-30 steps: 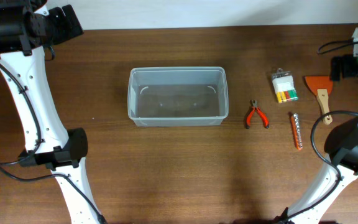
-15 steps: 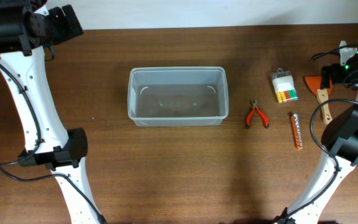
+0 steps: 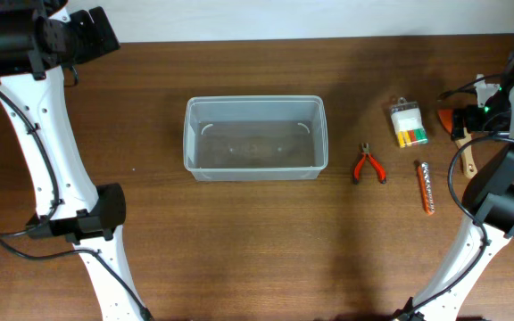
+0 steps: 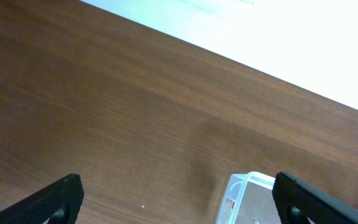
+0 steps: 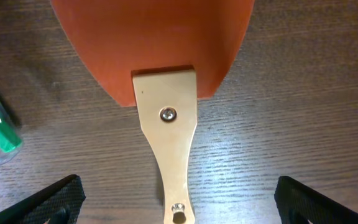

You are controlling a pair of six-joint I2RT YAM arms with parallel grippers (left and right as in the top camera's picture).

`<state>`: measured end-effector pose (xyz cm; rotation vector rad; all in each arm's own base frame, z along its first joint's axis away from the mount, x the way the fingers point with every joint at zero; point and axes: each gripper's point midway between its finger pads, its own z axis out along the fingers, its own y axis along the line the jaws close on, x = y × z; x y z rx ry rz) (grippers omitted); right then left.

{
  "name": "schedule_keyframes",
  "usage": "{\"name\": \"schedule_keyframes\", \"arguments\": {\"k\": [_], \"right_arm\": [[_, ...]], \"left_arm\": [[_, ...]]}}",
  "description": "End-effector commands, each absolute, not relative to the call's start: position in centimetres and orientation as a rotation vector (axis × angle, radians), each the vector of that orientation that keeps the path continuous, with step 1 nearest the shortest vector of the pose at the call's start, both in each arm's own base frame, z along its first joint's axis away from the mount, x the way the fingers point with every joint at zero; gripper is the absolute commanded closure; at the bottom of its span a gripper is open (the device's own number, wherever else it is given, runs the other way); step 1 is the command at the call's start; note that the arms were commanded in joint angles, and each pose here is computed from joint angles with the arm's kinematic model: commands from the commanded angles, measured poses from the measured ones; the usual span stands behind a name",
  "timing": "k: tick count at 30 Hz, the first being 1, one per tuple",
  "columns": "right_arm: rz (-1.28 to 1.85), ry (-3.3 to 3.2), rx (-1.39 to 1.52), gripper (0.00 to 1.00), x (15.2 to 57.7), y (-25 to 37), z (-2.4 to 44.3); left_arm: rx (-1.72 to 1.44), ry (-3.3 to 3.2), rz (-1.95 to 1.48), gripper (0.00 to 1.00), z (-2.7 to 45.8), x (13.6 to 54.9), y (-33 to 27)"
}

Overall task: Pack container
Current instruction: 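Swing the right arm to the far right above the red scraper, then lower the right gripper over the scraper's wooden handle near the blade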

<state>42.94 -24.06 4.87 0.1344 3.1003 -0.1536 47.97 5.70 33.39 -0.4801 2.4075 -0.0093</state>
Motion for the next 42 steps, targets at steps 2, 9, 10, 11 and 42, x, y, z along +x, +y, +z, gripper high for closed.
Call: {"name": "schedule_keyframes", "arguments": {"k": [2, 9, 10, 11, 42], "right_arm": [[-0.164, 3.106, 0.137, 0.01, 42.7, -24.5, 4.3], [-0.147, 3.122, 0.136, 0.01, 42.6, -24.4, 3.4], [-0.143, 3.126, 0.135, 0.01, 42.6, -24.3, 3.2], [-0.142, 3.128, 0.135, 0.01, 42.6, -24.3, 3.0], [0.089, 3.147, 0.161, 0.01, 41.1, -23.9, 1.5]], "left_arm": [[-0.456, 2.382, -0.014, 0.01, 34.8, 47.3, 5.6], [-0.456, 2.382, -0.014, 0.01, 34.8, 47.3, 5.6], [-0.456, 2.382, -0.014, 0.01, 34.8, 47.3, 5.6], [-0.456, 2.382, -0.014, 0.01, 34.8, 47.3, 5.6], [-0.456, 2.382, -0.014, 0.01, 34.8, 47.3, 5.6]]}}
